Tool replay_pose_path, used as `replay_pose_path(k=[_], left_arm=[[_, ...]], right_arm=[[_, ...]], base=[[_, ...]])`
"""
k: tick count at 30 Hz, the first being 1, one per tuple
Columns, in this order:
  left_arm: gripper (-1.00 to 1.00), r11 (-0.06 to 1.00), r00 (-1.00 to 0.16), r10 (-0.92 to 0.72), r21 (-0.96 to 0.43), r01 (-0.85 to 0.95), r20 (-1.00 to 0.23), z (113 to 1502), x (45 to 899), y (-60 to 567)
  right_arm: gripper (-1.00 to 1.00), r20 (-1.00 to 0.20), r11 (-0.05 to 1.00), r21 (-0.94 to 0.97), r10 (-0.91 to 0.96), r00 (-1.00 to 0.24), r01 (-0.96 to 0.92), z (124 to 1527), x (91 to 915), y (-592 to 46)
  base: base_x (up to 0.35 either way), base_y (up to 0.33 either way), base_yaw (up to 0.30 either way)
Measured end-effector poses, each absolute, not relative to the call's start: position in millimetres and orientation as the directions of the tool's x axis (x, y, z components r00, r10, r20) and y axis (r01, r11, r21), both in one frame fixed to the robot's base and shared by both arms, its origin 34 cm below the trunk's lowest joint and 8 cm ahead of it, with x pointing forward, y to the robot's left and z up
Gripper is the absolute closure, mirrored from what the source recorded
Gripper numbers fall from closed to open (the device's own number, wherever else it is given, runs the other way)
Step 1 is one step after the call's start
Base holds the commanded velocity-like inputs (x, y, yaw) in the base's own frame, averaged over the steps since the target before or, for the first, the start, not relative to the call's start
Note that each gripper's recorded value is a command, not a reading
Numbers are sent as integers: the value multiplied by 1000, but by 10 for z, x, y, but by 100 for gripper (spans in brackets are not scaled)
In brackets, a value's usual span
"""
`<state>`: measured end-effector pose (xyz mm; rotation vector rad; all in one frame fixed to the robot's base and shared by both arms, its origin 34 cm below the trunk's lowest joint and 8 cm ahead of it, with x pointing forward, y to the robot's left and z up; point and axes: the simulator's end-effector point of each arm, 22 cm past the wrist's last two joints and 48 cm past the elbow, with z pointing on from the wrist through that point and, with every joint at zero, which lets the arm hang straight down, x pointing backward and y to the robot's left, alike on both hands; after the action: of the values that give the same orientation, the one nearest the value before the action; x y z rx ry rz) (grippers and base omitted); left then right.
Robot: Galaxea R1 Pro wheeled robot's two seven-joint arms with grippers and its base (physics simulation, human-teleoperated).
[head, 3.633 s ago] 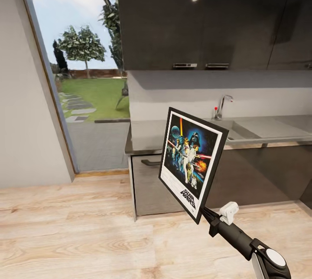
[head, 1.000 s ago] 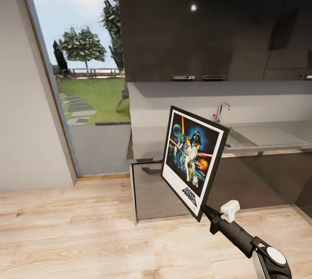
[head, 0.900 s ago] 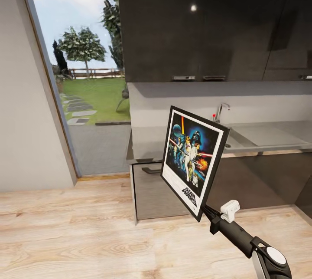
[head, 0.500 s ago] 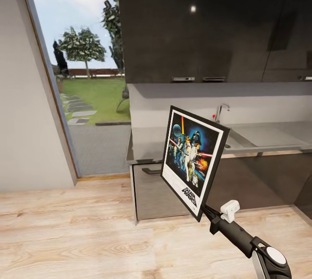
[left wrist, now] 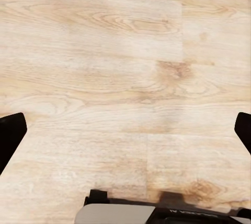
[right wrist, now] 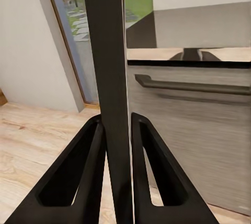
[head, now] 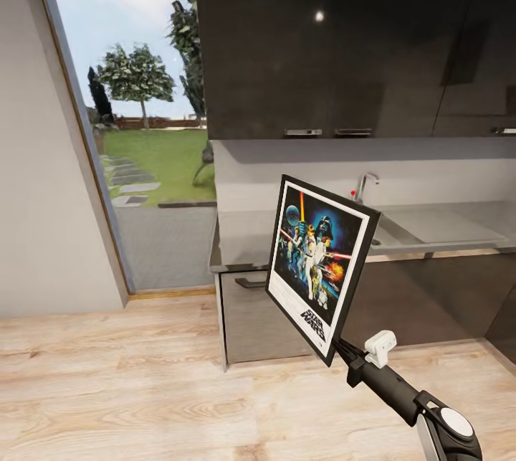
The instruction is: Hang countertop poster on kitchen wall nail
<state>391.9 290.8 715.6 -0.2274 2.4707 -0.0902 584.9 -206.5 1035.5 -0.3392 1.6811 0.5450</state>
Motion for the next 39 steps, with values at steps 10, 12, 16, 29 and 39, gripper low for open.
replay_pose_path(k=[10,12,16,29,39], left_arm=[[-100,983,-776,-185,-121,-141,-603,7175,3907,2908],[-100,983,-776,-185,-121,-141,-603,7175,3907,2908],[-100,983,-776,-185,-121,-141,-603,7174,3906,2908],[-100,983,-771,-185,-119,-142,-609,7184,3918,2918],[-100,983,-772,-186,-117,-145,-608,7179,3909,2932]], right_arm=[[100,-980,844,164,79,-184,-511,10372,5837,-2065],[100,-980,844,164,79,-184,-511,10372,5837,-2065],[100,-980,844,164,79,-184,-511,10372,5837,-2065],[100,-980,844,163,78,-182,-511,10374,5837,-2064],[100,-981,844,160,77,-178,-513,10387,5837,-2063]], base=[[0,0,0],[0,0,0],[0,0,0],[0,0,0],[0,34,91]])
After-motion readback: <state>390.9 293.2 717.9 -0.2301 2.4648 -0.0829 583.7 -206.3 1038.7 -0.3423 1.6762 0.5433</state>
